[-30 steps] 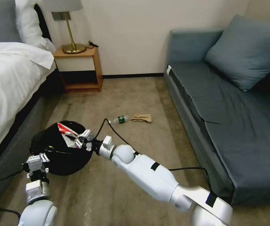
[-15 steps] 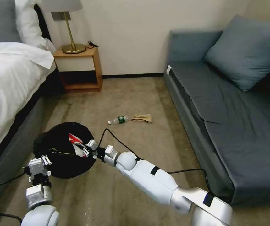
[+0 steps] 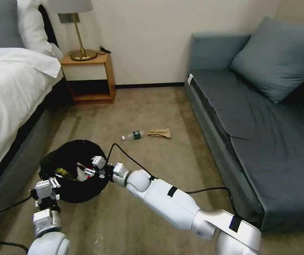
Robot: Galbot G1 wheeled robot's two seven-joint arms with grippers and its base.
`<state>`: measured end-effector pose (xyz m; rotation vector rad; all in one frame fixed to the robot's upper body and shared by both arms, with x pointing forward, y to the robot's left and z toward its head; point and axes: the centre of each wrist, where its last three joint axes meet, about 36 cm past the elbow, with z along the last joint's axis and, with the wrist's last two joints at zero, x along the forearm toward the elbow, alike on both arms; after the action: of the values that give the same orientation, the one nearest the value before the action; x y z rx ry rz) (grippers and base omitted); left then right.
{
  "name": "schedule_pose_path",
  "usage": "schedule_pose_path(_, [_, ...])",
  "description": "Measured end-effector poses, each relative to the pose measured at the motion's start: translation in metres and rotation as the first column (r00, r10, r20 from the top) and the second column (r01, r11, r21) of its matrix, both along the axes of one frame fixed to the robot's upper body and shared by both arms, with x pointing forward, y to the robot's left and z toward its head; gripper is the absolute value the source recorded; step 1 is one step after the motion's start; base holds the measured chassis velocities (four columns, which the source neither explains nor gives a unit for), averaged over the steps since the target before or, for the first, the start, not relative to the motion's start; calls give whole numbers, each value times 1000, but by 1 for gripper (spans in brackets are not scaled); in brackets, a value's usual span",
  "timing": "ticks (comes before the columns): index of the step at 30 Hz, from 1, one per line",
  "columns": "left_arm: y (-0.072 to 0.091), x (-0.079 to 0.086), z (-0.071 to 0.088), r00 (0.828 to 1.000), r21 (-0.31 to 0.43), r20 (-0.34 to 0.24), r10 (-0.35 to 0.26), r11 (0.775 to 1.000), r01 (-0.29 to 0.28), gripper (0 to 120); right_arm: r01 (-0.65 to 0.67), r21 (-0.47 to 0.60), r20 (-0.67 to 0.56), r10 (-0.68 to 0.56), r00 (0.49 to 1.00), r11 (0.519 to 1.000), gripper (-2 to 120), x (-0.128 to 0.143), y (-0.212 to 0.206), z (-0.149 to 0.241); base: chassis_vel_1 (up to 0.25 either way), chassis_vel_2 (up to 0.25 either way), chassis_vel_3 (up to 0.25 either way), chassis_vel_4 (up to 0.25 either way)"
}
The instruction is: Pick up the trash bin, then pick up the garbage on the floor and place it into the trash bin.
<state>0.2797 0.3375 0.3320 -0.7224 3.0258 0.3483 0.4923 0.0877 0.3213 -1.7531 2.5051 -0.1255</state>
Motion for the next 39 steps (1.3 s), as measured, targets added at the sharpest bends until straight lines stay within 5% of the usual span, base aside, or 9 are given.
schedule_pose_path(11, [24,9,-1,999,29,17,41,999,-42,7,49,147,-82,-38,996,988,98,-28,2,27,0,0,0,0])
schedule_pose_path(27, [28,11,-6,998,24,18,62,998,-62,7,277,35,-100,-273,957,960,100,10,-130,-35,0,0,0,0])
schedule_pose_path(39, [30,-1,-13,998,34,5,61,998,-61,7,383,-63,-103,-388,916,922,100,35,-173,-57,0,0,0,0])
